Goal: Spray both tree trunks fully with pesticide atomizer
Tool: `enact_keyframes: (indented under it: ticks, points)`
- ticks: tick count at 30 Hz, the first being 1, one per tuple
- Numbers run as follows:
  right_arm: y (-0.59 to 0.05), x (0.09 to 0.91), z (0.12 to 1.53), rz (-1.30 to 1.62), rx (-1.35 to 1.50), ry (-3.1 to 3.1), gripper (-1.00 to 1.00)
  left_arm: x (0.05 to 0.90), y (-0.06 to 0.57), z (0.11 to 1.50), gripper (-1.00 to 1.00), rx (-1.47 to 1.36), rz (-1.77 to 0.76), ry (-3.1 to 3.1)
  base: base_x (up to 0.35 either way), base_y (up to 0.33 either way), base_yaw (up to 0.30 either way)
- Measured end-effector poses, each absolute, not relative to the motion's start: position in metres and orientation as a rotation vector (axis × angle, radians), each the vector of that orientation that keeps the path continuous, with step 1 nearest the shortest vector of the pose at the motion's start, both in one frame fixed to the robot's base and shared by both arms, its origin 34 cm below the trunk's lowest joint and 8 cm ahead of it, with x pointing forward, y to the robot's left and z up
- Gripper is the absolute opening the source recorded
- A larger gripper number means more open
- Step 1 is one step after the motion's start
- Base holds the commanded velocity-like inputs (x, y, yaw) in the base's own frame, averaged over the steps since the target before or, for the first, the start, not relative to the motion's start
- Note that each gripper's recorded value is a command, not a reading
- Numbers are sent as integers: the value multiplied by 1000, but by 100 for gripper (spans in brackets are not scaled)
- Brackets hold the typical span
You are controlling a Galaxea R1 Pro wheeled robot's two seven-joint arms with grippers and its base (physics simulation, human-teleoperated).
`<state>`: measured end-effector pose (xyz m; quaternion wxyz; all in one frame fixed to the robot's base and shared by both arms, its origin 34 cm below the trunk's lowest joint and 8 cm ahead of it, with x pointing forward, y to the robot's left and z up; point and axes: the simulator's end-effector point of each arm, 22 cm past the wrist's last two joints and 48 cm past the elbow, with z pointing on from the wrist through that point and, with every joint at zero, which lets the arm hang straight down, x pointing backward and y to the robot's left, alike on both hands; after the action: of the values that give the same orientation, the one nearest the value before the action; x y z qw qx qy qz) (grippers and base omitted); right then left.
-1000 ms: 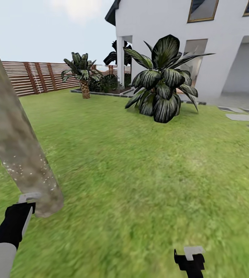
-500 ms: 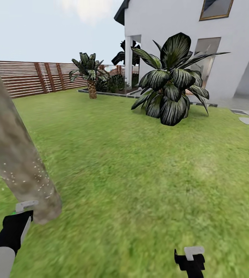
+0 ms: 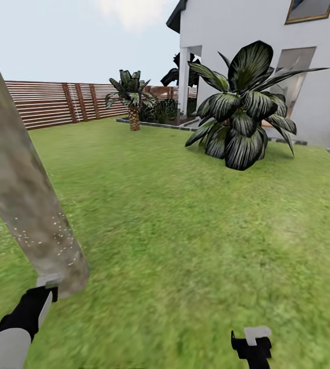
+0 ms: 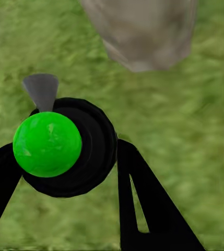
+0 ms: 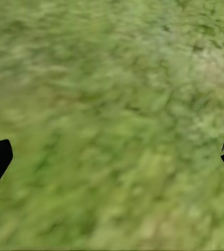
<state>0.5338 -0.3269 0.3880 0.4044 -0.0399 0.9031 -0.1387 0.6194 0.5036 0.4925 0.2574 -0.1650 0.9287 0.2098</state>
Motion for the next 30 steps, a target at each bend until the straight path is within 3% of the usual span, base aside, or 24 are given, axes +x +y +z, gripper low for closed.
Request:
enact_keyframes:
  ticks: [9,17,30]
  points:
    - [-327,534,388,-350,-102,2280,100,621,500,492,-100,-432,556,2527,15,0,278]
    - [-325,534,388,-348,-103,2280,100,621,500,492,-100,-431,560,2526,211,-173,276]
    - [-325,534,388,-347,-103,2280,100,621,499,492,-100,-433,555,2526,114,-256,19]
